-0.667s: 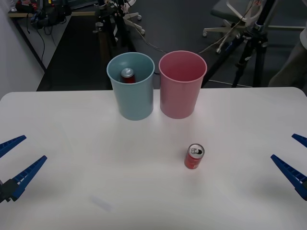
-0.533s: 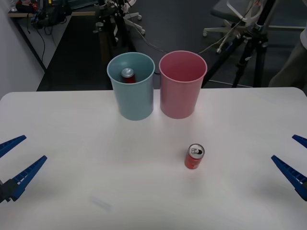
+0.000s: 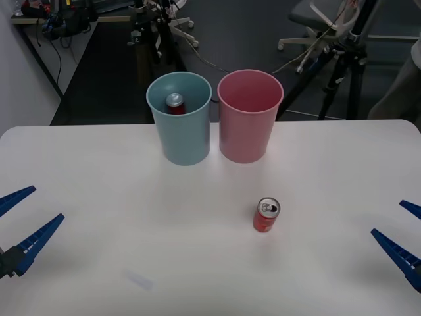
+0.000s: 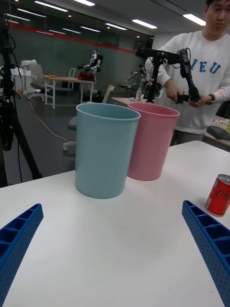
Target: Grasp the object on the table and drop it into the matching bin: aluminum can to the light blue bin, PET bottle to the pink bin.
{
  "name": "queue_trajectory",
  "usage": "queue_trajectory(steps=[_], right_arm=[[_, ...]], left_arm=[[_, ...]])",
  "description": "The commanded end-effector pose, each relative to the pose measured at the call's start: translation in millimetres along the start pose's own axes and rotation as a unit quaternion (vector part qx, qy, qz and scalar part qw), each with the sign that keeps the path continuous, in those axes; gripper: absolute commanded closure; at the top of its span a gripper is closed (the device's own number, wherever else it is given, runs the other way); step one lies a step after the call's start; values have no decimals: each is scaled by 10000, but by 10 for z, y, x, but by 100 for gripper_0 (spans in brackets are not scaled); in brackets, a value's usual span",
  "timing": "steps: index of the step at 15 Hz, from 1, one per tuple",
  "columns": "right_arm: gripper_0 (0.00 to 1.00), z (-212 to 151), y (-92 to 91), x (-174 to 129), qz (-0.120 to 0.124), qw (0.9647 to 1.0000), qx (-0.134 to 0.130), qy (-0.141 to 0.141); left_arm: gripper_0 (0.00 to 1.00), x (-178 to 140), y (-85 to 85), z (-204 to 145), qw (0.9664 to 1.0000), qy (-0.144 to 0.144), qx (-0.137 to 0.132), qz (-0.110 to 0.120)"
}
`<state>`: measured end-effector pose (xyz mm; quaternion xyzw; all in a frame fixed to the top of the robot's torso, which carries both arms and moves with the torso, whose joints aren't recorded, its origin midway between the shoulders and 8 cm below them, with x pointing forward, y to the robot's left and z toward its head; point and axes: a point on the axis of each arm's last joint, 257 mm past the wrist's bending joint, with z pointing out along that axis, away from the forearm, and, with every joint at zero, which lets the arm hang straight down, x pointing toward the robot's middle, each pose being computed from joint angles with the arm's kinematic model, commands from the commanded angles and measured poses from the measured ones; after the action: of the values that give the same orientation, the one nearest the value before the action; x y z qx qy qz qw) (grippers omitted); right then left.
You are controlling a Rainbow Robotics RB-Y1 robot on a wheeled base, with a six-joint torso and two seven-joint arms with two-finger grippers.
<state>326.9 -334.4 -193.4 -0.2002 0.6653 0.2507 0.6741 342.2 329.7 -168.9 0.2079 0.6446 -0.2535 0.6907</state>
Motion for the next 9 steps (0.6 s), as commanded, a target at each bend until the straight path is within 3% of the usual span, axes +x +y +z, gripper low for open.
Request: queue_trajectory(steps=[1, 6, 9], right_arm=[[0, -48, 178, 146, 47, 9997, -190, 132], [0, -55, 427, 416, 143, 9985, -435, 290], [0, -4, 458, 620, -174, 9982, -497, 297]], left_arm=[[0, 0, 0, 0, 10000, 0, 0, 0], [0, 0, 0, 0, 10000, 0, 0, 0], [0, 0, 0, 0, 10000, 0, 0, 0]])
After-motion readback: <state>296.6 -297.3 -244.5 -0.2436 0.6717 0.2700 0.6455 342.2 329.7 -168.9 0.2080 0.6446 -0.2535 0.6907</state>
